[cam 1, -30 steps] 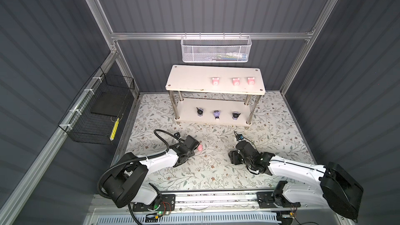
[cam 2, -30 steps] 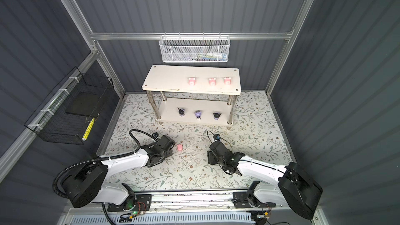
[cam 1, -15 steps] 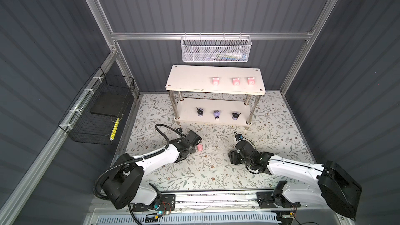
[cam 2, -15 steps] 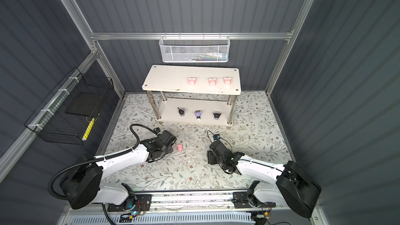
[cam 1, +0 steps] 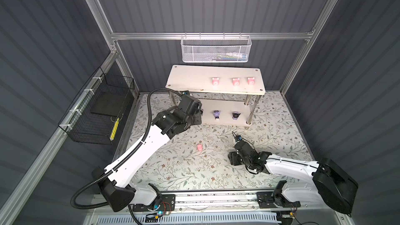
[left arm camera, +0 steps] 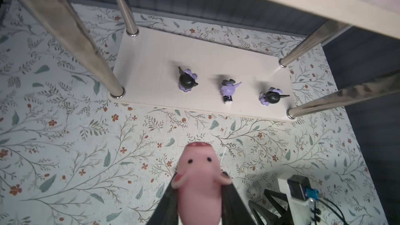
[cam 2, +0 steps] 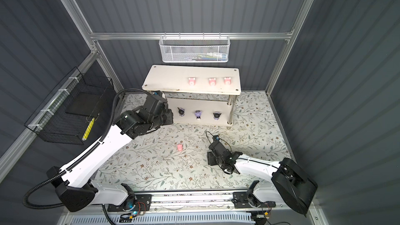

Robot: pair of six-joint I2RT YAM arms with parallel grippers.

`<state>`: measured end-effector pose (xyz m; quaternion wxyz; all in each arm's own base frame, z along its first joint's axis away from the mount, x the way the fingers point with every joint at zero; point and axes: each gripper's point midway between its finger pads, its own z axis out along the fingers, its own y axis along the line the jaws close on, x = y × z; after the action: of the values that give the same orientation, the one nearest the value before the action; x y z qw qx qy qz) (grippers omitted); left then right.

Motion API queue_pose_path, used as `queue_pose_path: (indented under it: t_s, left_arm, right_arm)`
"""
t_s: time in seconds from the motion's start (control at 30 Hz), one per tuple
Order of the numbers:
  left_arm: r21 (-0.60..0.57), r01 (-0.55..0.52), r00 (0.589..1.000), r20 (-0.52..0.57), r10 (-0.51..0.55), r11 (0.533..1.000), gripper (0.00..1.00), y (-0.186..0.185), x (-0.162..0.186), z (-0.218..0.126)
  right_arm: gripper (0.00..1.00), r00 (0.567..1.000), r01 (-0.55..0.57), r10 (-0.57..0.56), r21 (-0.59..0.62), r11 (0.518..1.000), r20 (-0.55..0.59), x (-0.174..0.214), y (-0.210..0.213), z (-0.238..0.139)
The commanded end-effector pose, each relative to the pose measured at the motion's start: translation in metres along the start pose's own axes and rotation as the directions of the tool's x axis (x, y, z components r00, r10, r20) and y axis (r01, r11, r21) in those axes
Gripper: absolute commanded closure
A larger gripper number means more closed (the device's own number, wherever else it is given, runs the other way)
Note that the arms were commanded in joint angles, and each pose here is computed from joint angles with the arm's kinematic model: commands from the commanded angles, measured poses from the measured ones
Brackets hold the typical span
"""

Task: Place and organize the plastic toys onto the shelf
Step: 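Lift the held pig with the left gripper up over the top shelf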

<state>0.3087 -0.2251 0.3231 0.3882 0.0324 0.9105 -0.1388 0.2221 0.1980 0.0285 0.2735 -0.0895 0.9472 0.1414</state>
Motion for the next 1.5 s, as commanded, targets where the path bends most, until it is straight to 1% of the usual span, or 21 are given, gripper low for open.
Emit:
queue_pose_path:
  t_s: [0.0, 0.13, 0.23, 0.3, 0.5, 0.73, 0.97, 1.3, 1.43, 1.47]
  left_arm:
    - [0.0, -0.162, 0.98, -0.115, 0.161, 0.987, 0.69, -0.003, 0.011, -0.004]
    - [0.014, -0.23, 0.968, -0.103, 0.231, 0.973, 0.68, -0.016, -0.013, -0.011]
    - [0.024, -0.252, 0.964, -0.084, 0.253, 0.967, 0.68, -0.024, -0.027, -0.014]
    - [0.033, -0.256, 0.965, -0.052, 0.258, 0.966, 0.68, -0.03, -0.038, -0.015]
    - [-0.021, -0.275, 0.961, 0.024, 0.276, 0.961, 0.67, -0.031, -0.068, -0.012]
    - [-0.058, -0.27, 0.96, 0.066, 0.274, 0.961, 0.67, -0.024, -0.096, 0.008]
    - [-0.036, -0.233, 0.965, 0.112, 0.236, 0.972, 0.67, -0.014, -0.123, 0.024]
    - [-0.013, -0.248, 0.956, 0.157, 0.247, 0.969, 0.67, -0.021, -0.142, 0.038]
    - [-0.032, -0.248, 0.957, 0.149, 0.25, 0.968, 0.67, -0.015, -0.143, 0.046]
    - [-0.026, -0.242, 0.955, 0.171, 0.243, 0.97, 0.67, -0.016, -0.149, 0.048]
  right_arm:
    - [0.37, 1.0, 0.003, -0.002, -0.014, 1.0, 0.005, -0.004, 0.004, 0.0]
    - [0.37, 1.0, 0.006, -0.006, -0.021, 1.0, 0.004, -0.005, 0.005, 0.0]
    - [0.37, 1.0, 0.008, -0.008, -0.022, 1.0, 0.0, -0.004, 0.006, 0.001]
    - [0.36, 1.0, 0.01, -0.01, -0.023, 1.0, -0.003, -0.003, 0.006, 0.001]
    - [0.36, 1.0, 0.013, -0.013, -0.029, 0.999, -0.008, -0.002, 0.007, 0.002]
    - [0.36, 1.0, 0.017, -0.018, -0.032, 0.999, -0.019, 0.0, 0.008, 0.005]
    - [0.36, 1.0, 0.018, -0.019, -0.033, 0.999, -0.024, -0.001, 0.009, 0.006]
    - [0.36, 0.999, 0.011, -0.012, -0.026, 1.0, -0.037, 0.003, 0.007, 0.008]
    - [0.36, 0.999, 0.012, -0.013, -0.024, 1.0, -0.043, 0.003, 0.008, 0.009]
    - [0.36, 0.999, 0.013, -0.014, -0.023, 1.0, -0.044, 0.003, 0.008, 0.01]
